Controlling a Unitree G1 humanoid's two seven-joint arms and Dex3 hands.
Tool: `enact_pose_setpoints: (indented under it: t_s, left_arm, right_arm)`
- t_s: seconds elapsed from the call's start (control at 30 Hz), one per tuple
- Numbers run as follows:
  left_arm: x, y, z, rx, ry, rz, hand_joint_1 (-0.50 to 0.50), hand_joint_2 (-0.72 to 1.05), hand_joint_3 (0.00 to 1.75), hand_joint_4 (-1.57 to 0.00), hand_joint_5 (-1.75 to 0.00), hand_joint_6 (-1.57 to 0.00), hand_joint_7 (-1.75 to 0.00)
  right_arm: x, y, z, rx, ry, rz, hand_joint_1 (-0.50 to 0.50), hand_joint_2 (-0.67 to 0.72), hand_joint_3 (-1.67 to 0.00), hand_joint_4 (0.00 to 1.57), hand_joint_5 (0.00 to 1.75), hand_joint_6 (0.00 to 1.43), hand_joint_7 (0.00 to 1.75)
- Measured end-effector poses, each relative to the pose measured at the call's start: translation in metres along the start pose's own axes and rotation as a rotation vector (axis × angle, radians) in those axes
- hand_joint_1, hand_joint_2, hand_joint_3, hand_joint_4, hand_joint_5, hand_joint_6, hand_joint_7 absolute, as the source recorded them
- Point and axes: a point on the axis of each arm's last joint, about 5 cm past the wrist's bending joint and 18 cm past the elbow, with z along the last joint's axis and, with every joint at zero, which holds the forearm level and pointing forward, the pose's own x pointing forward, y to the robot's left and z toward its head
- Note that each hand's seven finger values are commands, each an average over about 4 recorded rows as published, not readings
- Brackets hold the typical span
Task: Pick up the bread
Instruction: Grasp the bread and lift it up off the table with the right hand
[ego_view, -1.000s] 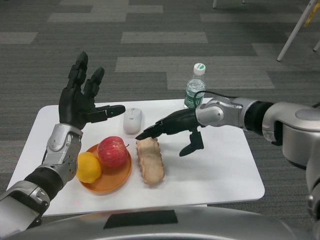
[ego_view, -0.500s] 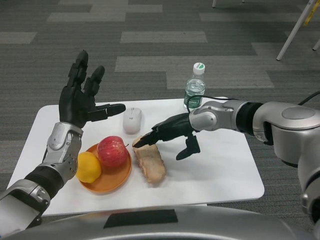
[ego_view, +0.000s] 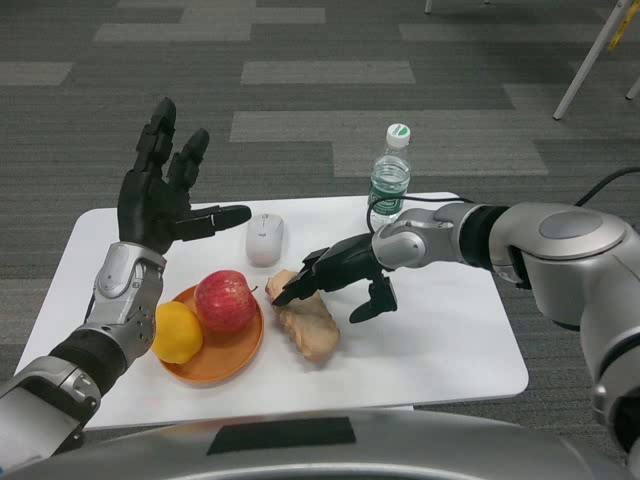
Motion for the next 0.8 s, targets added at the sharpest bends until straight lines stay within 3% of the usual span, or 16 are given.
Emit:
enact_pose_setpoints:
  t_s: [0.13, 0.43, 0.6, 0.8]
  left_arm:
    - [0.000, 0.000, 0.000, 0.000, 0.000, 0.000, 0.50, 0.47, 0.09, 0.00, -0.41, 0.00, 0.00]
    - [0.000, 0.000, 0.000, 0.000, -0.001, 0.000, 0.50, 0.49, 0.02, 0.00, -0.36, 0.00, 0.00]
    - [0.000, 0.000, 0.000, 0.000, -0.003, 0.000, 0.50, 0.43, 0.09, 0.00, -0.41, 0.00, 0.00]
    - [0.000, 0.000, 0.001, 0.000, -0.006, 0.001, 0.50, 0.43, 0.04, 0.00, -0.36, 0.00, 0.00]
  right_arm:
    - [-0.001, 0.000, -0.002, -0.016, 0.018, 0.024, -0.49, -0.34, -1.53, 0.00, 0.36, 0.16, 0.28]
    - [-0.006, 0.002, -0.005, -0.029, 0.041, 0.057, -0.44, -0.41, -1.51, 0.00, 0.29, 0.20, 0.28]
    - [-0.018, 0.005, -0.010, -0.005, 0.074, 0.048, -0.44, -0.41, -1.51, 0.00, 0.29, 0.20, 0.28]
    - [-0.038, 0.014, -0.015, 0.018, 0.166, -0.021, -0.42, -0.41, -1.51, 0.00, 0.29, 0.25, 0.28]
